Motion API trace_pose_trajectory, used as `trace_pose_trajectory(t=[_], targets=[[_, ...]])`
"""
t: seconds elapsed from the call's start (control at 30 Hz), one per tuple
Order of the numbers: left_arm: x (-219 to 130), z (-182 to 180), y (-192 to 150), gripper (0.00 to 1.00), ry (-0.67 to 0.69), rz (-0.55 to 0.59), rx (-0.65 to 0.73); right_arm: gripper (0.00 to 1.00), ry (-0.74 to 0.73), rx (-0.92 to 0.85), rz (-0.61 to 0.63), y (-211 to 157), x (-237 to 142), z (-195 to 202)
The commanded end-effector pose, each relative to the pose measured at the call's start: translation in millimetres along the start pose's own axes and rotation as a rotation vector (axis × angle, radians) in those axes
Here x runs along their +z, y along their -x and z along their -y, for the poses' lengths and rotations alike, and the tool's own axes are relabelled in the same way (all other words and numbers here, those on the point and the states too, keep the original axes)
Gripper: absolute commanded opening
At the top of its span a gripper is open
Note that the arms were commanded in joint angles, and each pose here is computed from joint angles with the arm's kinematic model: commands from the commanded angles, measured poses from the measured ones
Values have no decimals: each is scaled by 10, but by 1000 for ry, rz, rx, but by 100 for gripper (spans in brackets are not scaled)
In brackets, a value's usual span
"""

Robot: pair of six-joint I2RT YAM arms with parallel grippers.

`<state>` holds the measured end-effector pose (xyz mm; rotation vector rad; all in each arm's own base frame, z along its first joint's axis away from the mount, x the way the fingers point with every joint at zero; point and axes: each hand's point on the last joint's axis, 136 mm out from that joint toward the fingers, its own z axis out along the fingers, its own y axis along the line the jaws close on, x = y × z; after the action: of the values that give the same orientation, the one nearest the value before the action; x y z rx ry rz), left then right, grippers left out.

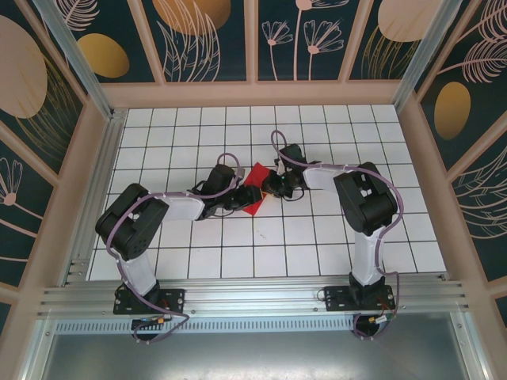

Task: Fold a paper plane with a square sheet of paper (pick it up from the middle)
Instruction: Fold the triangle a second time at the center of the table.

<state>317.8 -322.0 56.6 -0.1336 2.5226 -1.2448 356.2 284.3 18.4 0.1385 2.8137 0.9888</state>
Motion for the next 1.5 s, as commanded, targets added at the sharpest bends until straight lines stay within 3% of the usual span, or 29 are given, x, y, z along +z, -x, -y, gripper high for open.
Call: trace_pose_trajectory(t=[0.0,0.2,0.47,0.73,0.93,1.47], targets=[[49,1,108,39,-1,47,5,16,-51,34,-44,-121,135,198],[85,-23,130,37,-6,61,4,16,-49,37,-45,-119,133,196],[113,27,150,45,-36,66,-1,16,-53,38,-47,-127,133,214],[110,26,141,46,-44,67,1,16,-52,43,-44,-124,124,218],[110,-36,123,31,-30,69,-4,16,-32,54,-26,-69,67,192],[162,-278,47,23,67,39,-23,17,34,30,30,105,-163,6]])
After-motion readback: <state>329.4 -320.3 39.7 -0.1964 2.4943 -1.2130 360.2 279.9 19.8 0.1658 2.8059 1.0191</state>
